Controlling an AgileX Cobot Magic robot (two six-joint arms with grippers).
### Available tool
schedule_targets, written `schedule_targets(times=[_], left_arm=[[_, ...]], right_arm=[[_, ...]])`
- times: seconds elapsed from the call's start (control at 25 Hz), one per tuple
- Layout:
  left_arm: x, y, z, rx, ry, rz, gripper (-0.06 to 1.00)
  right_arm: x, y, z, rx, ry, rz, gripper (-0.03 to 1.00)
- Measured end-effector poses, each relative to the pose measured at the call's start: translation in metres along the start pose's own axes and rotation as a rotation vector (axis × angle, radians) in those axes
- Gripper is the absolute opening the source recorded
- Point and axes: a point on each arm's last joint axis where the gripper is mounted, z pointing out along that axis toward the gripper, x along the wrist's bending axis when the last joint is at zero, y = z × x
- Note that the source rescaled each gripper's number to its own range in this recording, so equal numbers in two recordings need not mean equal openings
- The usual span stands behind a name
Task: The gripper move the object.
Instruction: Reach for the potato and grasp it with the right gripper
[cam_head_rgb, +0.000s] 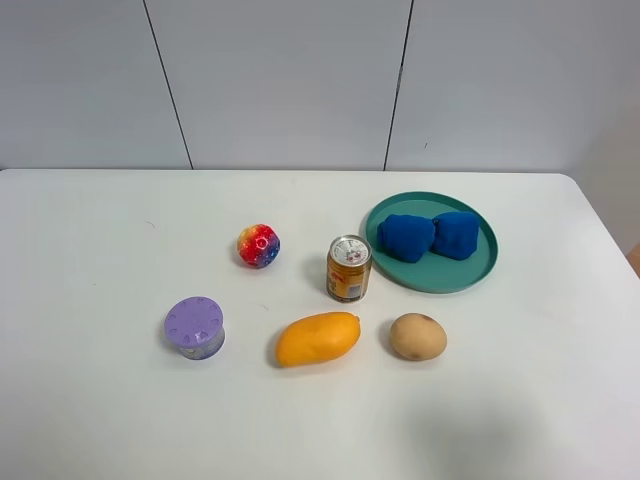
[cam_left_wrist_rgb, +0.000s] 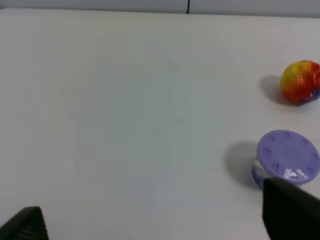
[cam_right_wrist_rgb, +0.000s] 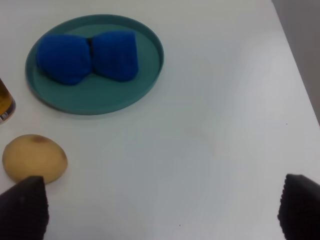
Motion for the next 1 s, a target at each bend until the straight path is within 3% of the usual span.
schedule_targets(times=[0.16, 0.4, 0.6, 0.8, 1.0], left_arm=[[0.000, 0.000, 0.000, 0.000, 0.000, 0.000, 1.00], [0.000, 0.000, 0.000, 0.000, 0.000, 0.000, 1.00], [0.000, 0.000, 0.000, 0.000, 0.000, 0.000, 1.00], [0.000, 0.000, 0.000, 0.000, 0.000, 0.000, 1.00], [0.000, 0.000, 0.000, 0.000, 0.000, 0.000, 1.00]], right_arm=[[0.001, 0.017, -0.011, 0.029, 0.004, -0.005, 0.91], [0.012, 0.076, 0.002, 0.212, 0.093, -0.049, 0.91], [0.026, 0.112, 0.054, 0.393, 0.250, -0.067, 0.91], [0.031, 0.116, 0.118, 0.565, 0.336, -0.136, 0.91], [0.048, 0.107, 0.162, 0.646, 0.376, -0.356, 0.91]])
